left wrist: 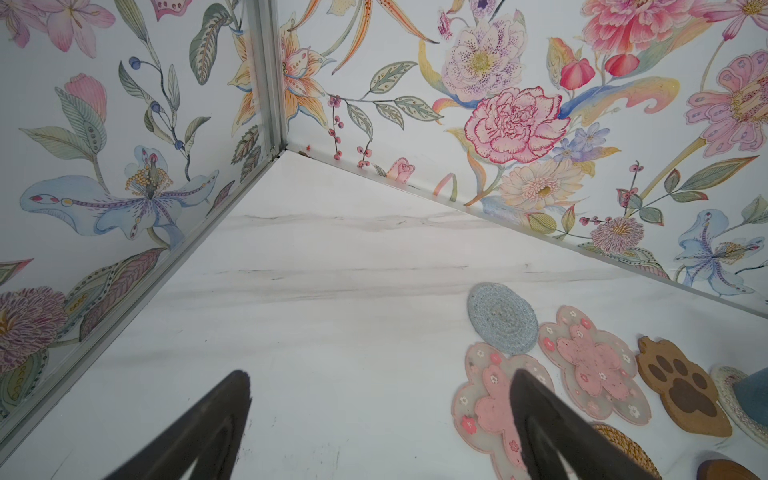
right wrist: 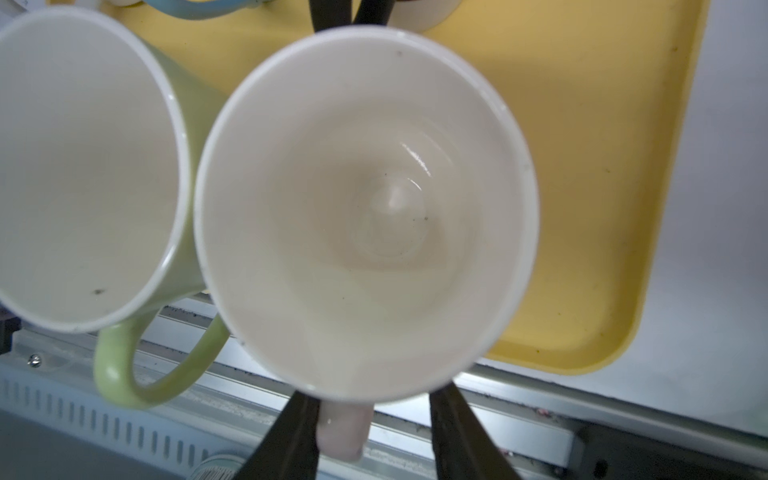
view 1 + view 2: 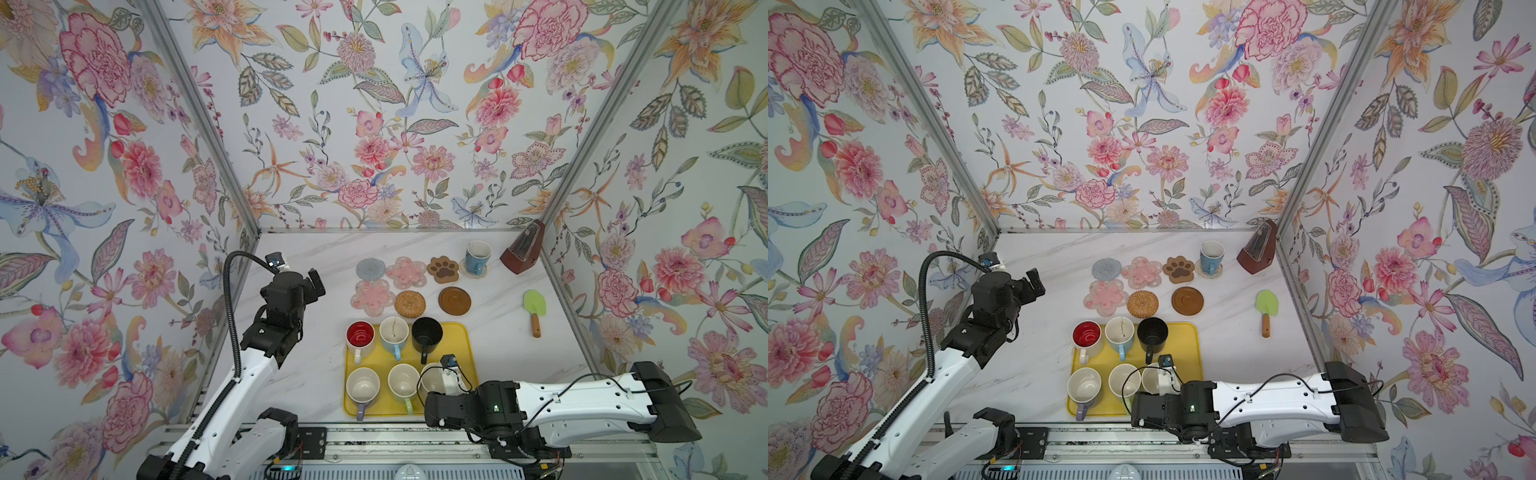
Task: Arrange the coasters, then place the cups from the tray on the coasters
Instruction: 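Close the right gripper on the rim of the white pink-handled mug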
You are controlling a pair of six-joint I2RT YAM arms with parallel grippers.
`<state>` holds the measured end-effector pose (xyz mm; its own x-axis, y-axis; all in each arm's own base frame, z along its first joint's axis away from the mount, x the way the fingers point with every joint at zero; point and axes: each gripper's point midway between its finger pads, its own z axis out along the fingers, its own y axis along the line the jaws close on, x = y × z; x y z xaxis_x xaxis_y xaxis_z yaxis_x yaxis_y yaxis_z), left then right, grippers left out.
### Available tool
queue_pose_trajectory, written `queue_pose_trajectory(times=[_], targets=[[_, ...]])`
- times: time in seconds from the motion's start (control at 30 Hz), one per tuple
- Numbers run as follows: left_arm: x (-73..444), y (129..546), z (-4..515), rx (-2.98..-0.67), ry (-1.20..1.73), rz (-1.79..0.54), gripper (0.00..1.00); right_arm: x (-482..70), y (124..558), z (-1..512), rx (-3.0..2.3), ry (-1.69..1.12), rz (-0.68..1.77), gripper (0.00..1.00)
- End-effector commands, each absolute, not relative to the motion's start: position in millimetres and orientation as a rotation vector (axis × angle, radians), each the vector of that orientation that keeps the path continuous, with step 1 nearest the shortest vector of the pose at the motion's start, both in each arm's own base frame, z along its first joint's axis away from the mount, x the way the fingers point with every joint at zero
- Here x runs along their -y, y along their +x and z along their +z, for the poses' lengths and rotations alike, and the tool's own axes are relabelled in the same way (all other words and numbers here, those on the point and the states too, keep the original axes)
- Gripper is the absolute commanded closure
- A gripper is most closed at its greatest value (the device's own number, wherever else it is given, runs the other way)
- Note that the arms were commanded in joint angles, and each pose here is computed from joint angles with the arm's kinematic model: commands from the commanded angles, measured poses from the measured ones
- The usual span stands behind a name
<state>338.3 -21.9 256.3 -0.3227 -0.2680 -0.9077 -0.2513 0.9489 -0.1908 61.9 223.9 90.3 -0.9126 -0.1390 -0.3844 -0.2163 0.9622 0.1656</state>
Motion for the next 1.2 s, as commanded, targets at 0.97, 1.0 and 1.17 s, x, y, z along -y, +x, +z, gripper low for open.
queue_pose_trajectory(times=[0.97, 1.0, 1.17], targets=[[17, 332, 241, -1.949, -0.403, -0.063, 0.01, -218, 74, 78, -2.7, -0.377, 0.122, 0.91], [15, 332, 240, -1.946, -0.409, -0.06, 0.01, -218, 74, 80, -2.699, -0.374, 0.127, 0.93], [14, 330, 237, -1.949, -0.418, -0.066, 0.01, -205, 76, 87, -2.7, -0.365, 0.102, 1.0]])
